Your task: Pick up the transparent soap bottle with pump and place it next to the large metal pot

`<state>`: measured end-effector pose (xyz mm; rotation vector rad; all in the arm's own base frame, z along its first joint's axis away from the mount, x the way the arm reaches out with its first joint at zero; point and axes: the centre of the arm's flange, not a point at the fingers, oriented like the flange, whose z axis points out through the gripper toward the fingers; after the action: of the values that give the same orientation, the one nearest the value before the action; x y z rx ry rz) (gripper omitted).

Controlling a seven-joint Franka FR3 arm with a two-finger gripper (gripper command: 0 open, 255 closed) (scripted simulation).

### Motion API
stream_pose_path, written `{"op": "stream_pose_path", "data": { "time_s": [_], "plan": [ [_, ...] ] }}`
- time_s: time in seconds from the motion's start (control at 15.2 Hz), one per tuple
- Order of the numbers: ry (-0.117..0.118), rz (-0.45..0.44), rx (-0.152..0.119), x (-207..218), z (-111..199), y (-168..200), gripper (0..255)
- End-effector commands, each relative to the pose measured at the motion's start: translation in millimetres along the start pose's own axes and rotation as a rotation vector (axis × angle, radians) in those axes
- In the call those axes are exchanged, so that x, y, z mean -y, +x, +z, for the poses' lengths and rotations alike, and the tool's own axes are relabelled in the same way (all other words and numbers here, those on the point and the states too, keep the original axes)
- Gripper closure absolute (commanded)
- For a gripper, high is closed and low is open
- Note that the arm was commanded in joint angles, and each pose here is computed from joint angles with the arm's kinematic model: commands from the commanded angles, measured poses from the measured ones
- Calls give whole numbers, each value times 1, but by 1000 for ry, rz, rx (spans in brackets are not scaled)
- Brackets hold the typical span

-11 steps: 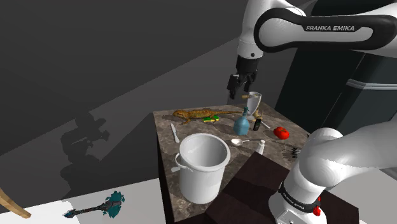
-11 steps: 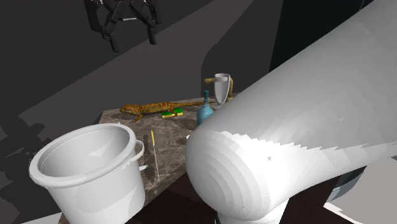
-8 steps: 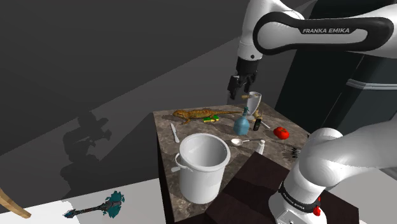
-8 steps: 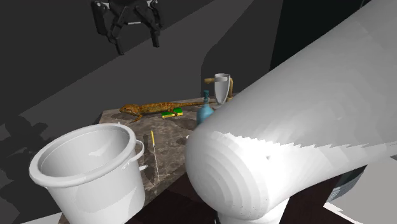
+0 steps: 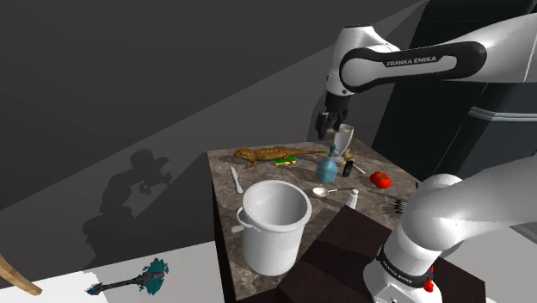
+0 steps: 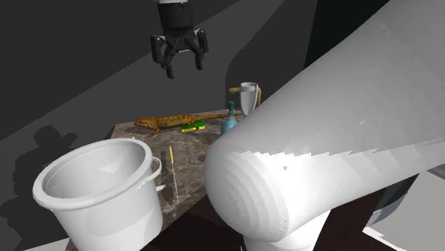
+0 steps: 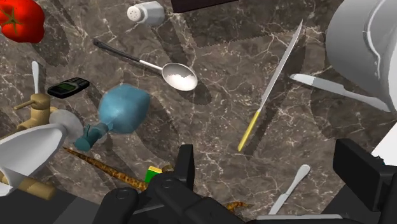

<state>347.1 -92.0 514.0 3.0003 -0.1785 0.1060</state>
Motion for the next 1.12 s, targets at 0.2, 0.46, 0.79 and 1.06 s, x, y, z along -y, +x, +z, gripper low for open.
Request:
{"op": "stream_pose_path", "data": {
  "time_s": [0.2,0.46,0.79,1.06],
  "plan": [
    [-3,-9,-5,-49,38,16,0],
    [-5,-15,-7,-89,70,29,0],
    [-8,-23,-10,-138,110,46,0],
    [-10,-29,-13,-178,141,59,0]
  ]
}}
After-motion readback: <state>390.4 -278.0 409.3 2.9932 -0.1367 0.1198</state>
